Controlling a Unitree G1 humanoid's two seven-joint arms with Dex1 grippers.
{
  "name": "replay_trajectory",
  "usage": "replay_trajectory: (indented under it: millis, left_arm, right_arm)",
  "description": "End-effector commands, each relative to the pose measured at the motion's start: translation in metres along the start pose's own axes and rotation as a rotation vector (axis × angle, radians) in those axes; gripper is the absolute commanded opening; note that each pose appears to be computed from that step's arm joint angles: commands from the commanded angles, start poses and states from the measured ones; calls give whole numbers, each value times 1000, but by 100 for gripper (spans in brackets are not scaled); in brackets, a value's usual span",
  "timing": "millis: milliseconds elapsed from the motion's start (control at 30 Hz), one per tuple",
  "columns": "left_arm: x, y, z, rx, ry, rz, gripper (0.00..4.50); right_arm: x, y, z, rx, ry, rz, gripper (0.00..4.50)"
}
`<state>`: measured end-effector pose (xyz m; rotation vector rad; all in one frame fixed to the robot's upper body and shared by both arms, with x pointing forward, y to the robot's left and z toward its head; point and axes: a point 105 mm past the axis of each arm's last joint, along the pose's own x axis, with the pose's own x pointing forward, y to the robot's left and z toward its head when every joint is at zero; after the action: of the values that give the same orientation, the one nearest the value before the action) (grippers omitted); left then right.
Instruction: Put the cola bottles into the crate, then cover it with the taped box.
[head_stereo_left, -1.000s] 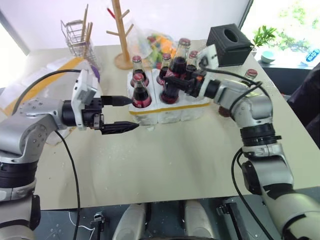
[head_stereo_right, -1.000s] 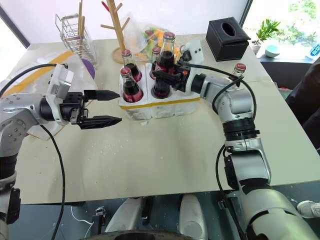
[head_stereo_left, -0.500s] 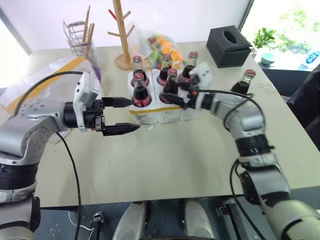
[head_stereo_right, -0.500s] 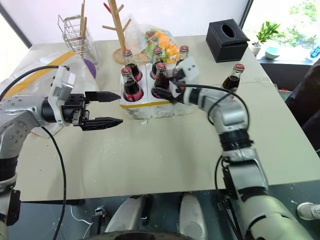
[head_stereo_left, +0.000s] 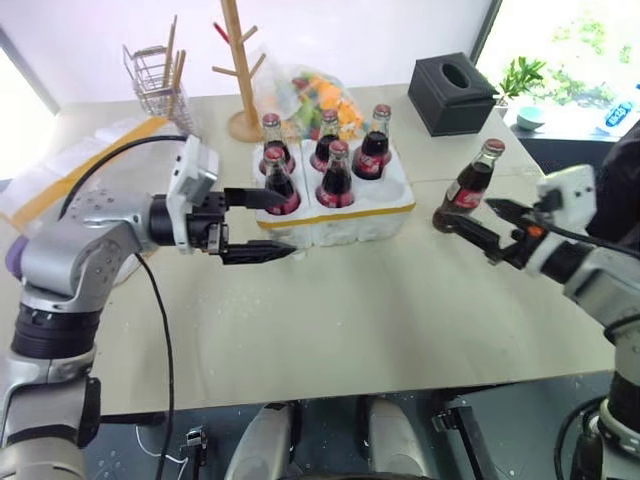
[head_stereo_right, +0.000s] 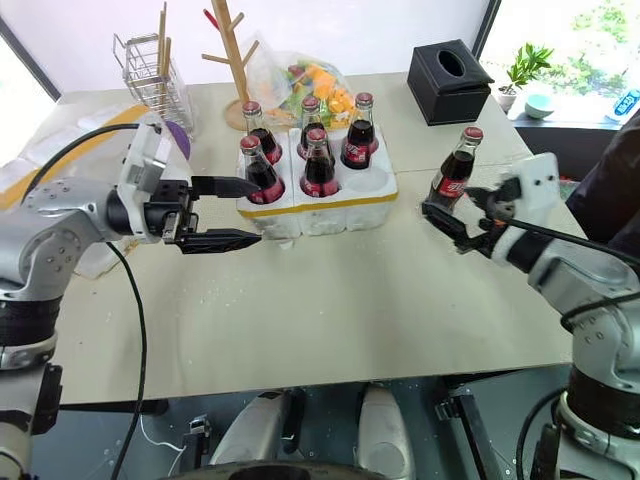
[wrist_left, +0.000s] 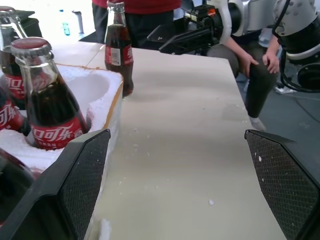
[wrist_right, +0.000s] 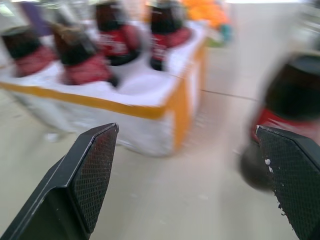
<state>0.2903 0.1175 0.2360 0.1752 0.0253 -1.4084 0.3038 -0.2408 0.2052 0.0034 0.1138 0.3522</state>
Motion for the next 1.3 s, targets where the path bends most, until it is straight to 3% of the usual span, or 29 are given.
replay_trajectory:
  millis: [33,367,700,767,800,867,1033,1133,1300]
  left_arm:
    - [7,-2,11,60,-16,-39,450]
    - [9,-2,13,72,-21,-37,450]
    - [-5,-4,12,70,-2,32,450]
    - [-6,-4,12,69,-2,42,450]
    - [-7,-5,12,68,-2,46,450]
    - [-8,-5,13,68,-3,57,450]
    - [-10,-5,13,65,-9,77,450]
    - [-11,-5,12,63,-11,85,450]
    - [-10,-3,13,65,-13,90,450]
  right_arm:
    - [2,-17,6,3,-59,-82,447]
    - [53,-31,6,23,-96,-77,447]
    - [94,-50,-15,15,-50,-101,447]
    - [96,-47,-11,-4,-70,-82,396]
    - [95,-45,-7,-15,-87,-69,373]
    - [92,-39,7,-41,-144,-39,278]
    - [77,-23,53,-73,-286,28,281]
    - [65,6,104,-108,-420,152,281]
    - [72,56,119,-81,-414,348,281]
